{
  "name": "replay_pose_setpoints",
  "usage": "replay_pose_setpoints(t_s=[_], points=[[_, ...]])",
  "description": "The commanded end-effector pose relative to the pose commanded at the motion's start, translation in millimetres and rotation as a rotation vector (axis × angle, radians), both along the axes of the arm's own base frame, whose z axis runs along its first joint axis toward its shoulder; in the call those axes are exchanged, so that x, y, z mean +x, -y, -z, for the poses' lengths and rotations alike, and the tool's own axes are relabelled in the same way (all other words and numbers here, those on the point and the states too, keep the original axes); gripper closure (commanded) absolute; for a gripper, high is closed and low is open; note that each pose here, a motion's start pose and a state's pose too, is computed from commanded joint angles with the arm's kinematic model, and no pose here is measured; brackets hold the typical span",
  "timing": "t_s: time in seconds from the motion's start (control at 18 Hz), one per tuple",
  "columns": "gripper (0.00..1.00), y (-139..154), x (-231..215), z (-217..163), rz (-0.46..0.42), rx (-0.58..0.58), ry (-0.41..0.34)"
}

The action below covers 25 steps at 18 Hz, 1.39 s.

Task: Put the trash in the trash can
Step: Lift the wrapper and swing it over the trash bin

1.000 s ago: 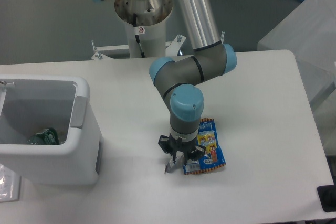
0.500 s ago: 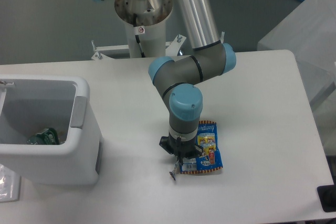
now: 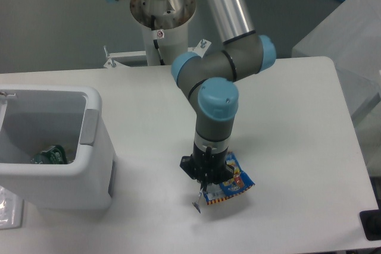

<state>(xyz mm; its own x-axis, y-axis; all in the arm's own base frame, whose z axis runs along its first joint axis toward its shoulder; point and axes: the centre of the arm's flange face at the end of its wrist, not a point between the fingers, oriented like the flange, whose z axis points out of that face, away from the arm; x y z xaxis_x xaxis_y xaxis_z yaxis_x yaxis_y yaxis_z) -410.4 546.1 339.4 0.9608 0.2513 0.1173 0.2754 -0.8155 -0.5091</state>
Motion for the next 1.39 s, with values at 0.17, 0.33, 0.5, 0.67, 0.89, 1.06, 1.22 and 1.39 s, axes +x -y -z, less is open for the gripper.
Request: replay_pose_setpoints(t_s=[0.17, 0.33, 0.5, 0.67, 0.89, 1.06, 1.22, 1.39], points=[[0.96, -8.2, -3.9, -45.9, -0.053, 0.110, 0.036], [0.96, -17.2, -6.5, -97.0, -0.140, 0.208, 0.084], [0.96, -15.2, 2.2, -163.7, -0.205, 0.323, 0.129], [0.96, -5.4, 23.9, -222.0, -0.242, 0.409, 0.155], [0.96, 15.2, 63.0, -284.3, -0.228, 0.502, 0.178], [0.96, 26.3, 107.6, -320.2, -0.190, 0.556, 0.219], [0.96, 24.7, 160.6, -335.9, -0.133, 0.565, 0.243], [0.96, 16.8, 208.8, -338.0, -0.060, 0.556, 0.264]])
